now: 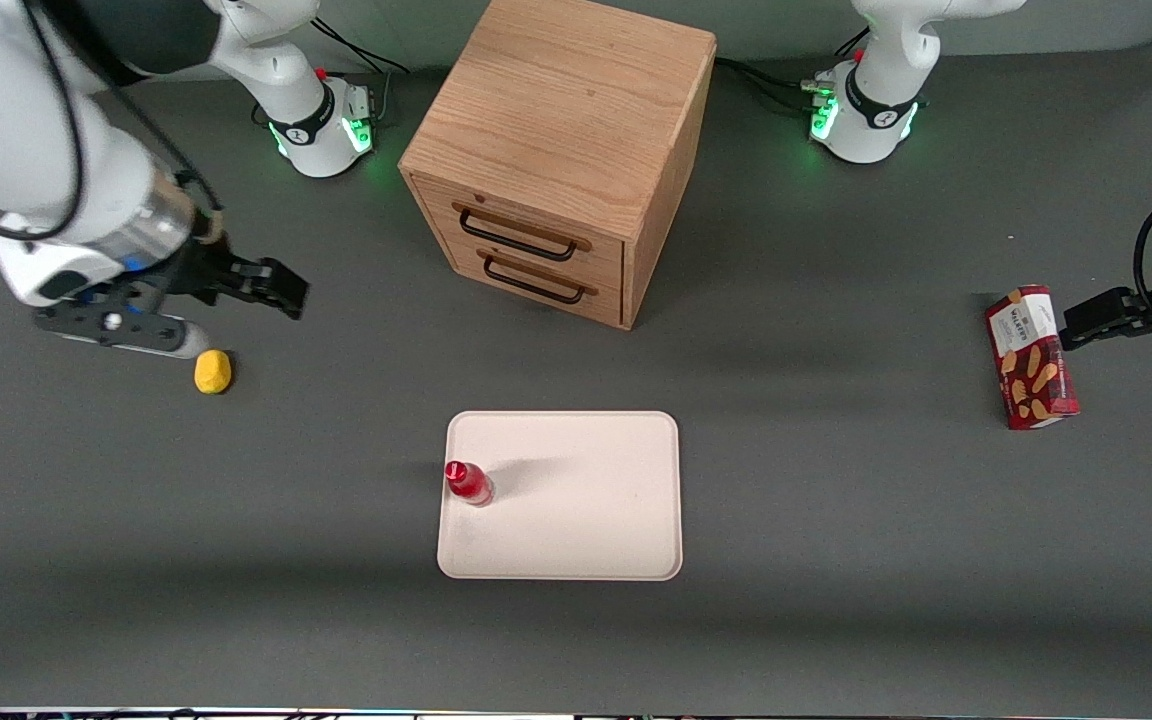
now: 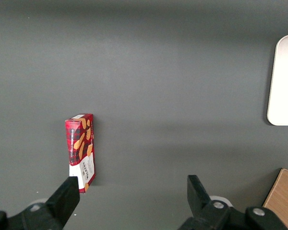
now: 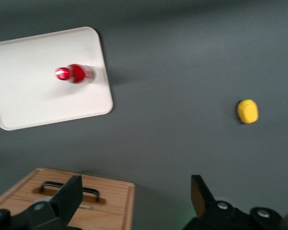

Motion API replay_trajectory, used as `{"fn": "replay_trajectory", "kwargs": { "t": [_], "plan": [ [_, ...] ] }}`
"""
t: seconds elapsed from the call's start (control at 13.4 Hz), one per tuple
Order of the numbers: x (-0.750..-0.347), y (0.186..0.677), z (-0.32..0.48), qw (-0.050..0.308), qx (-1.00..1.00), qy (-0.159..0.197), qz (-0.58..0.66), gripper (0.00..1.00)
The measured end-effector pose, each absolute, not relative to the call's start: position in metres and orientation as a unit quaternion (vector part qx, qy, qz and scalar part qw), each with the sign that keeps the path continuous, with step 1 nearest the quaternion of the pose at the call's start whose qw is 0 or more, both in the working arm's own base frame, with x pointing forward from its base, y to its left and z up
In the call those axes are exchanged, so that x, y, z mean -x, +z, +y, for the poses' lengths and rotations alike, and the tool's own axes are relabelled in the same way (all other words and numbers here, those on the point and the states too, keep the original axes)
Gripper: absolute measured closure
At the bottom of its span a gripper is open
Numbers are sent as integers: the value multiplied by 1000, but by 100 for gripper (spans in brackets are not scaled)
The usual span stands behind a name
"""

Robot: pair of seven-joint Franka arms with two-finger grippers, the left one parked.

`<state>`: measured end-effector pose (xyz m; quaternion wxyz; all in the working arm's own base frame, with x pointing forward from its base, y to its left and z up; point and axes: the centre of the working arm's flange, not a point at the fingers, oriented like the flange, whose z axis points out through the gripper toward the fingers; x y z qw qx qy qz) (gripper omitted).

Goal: Place coke bottle on tray

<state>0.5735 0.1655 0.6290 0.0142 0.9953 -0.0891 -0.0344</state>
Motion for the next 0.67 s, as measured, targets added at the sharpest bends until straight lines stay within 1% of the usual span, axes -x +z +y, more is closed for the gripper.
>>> {"fn": "replay_trajectory", "kwargs": {
  "t": [0.07,0.22,0.37,0.67],
  "plan": [
    [-567,635,130,13,-996,-36,-75,0],
    [-557,641,93,10,-998,-35,-56,0],
    [-547,641,61,7,-999,-25,-35,0],
    [-524,634,33,7,-999,-23,-32,0]
  ]
}}
